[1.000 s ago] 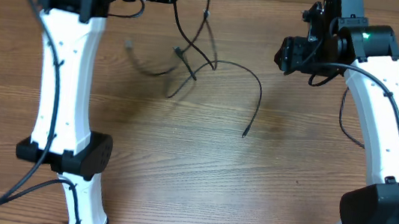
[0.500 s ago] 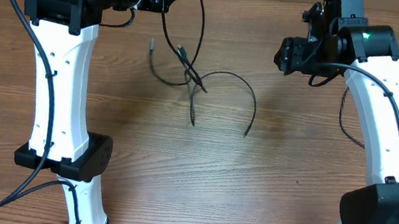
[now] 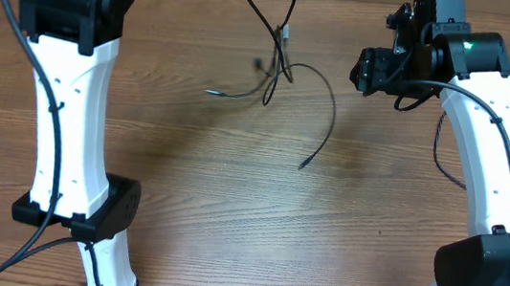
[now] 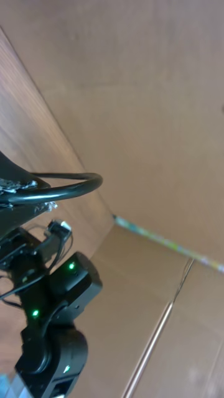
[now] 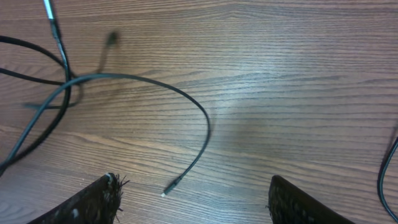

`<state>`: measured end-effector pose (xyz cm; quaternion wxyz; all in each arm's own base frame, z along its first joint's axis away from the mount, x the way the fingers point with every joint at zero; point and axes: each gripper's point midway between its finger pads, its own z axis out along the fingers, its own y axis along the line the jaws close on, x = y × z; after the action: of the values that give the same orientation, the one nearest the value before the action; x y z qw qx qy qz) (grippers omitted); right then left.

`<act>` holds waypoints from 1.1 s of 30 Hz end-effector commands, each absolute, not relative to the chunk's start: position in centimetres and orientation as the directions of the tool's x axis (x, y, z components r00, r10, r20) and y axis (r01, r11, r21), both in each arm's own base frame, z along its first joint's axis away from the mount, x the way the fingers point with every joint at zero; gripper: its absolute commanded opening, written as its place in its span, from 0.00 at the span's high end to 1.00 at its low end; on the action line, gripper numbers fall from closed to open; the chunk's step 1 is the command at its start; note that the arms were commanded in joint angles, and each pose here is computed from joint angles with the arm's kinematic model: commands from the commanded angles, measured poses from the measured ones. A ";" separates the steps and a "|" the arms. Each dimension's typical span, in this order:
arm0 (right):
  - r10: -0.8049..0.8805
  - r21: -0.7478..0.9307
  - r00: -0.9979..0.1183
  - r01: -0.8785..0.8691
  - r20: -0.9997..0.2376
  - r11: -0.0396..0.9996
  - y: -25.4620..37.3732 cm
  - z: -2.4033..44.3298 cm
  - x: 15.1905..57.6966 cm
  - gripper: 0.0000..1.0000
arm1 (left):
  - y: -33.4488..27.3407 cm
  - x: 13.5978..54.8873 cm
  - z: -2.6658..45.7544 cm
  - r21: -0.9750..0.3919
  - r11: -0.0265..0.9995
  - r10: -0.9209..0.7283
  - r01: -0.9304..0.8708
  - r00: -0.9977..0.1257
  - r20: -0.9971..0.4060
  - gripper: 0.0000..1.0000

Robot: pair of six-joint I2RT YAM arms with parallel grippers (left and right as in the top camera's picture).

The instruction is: Untangle cables

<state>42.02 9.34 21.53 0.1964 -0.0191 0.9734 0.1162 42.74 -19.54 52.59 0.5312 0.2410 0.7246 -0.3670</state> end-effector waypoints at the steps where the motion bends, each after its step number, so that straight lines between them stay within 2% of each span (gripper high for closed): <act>1: 0.003 0.212 -0.921 -0.087 -0.391 0.973 9.3 21.6 42.1 0.26 | -17.8 41.3 55.1 -0.256 0.696 -0.086 0.671 -0.277 -0.957 0.96; 7: 0.003 0.212 -0.921 -0.087 -0.391 0.973 9.3 21.6 42.1 0.26 | -15.5 38.9 57.7 -0.294 0.763 -0.170 0.576 -0.259 -0.951 0.96; 10: 0.002 0.220 -0.921 -0.090 -0.389 0.971 9.5 21.6 42.0 0.25 | -15.6 37.4 60.1 -0.238 0.756 -0.169 0.609 -0.170 -0.971 0.96; 13: -0.003 0.301 -0.926 -0.125 -0.377 0.945 11.0 21.9 41.6 0.20 | -16.1 37.8 61.0 -0.205 0.751 -0.169 0.628 -0.118 -0.979 0.96; 16: -0.065 0.412 -0.921 -0.234 -0.385 0.881 13.5 22.8 40.9 0.18 | -17.8 38.4 60.6 -0.263 0.688 -0.205 0.677 -0.167 -0.964 0.96; 21: -0.173 0.556 -0.887 -0.410 -0.428 0.723 16.9 24.7 39.0 0.17 | -21.7 37.3 60.3 -0.212 0.474 -0.149 0.855 -0.159 -0.976 0.96; 23: -0.187 0.555 -0.882 -0.424 -0.433 0.716 17.0 24.7 38.9 0.16 | -22.3 37.4 60.0 -0.206 0.450 -0.141 0.869 -0.159 -0.977 0.96; 24: -0.187 0.544 -0.882 -0.420 -0.432 0.726 16.8 24.5 39.0 0.15 | -22.1 37.9 59.8 -0.208 0.475 -0.140 0.855 -0.159 -0.977 0.96; 27: -0.189 0.480 -0.885 -0.398 -0.425 0.782 15.6 23.7 39.5 0.15 | -19.5 41.6 58.0 -0.221 0.688 -0.142 0.691 -0.171 -0.975 0.96; 28: -0.186 0.443 -0.891 -0.376 -0.415 0.814 14.8 23.2 39.7 0.15 | -17.4 43.4 56.9 -0.226 0.796 -0.147 0.561 -0.184 -0.972 0.96; 29: -0.187 0.423 -0.893 -0.367 -0.410 0.828 14.4 23.0 39.7 0.15 | -15.8 44.3 56.1 -0.232 0.856 -0.155 0.463 -0.198 -0.968 0.96; 31: -0.188 0.388 -0.897 -0.351 -0.400 0.852 13.7 22.6 39.8 0.15 | -12.8 45.5 54.6 -0.252 0.927 -0.190 0.278 -0.229 -0.955 0.96; 33: -0.179 0.371 -0.903 -0.333 -0.392 0.867 13.3 22.4 39.9 0.15 | -10.8 45.8 53.5 -0.255 0.955 -0.214 0.150 -0.247 -0.945 0.96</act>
<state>39.45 14.55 22.92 0.1698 -0.1389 0.9404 0.2599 44.09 -16.72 53.87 0.5810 0.1085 0.7585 -0.2745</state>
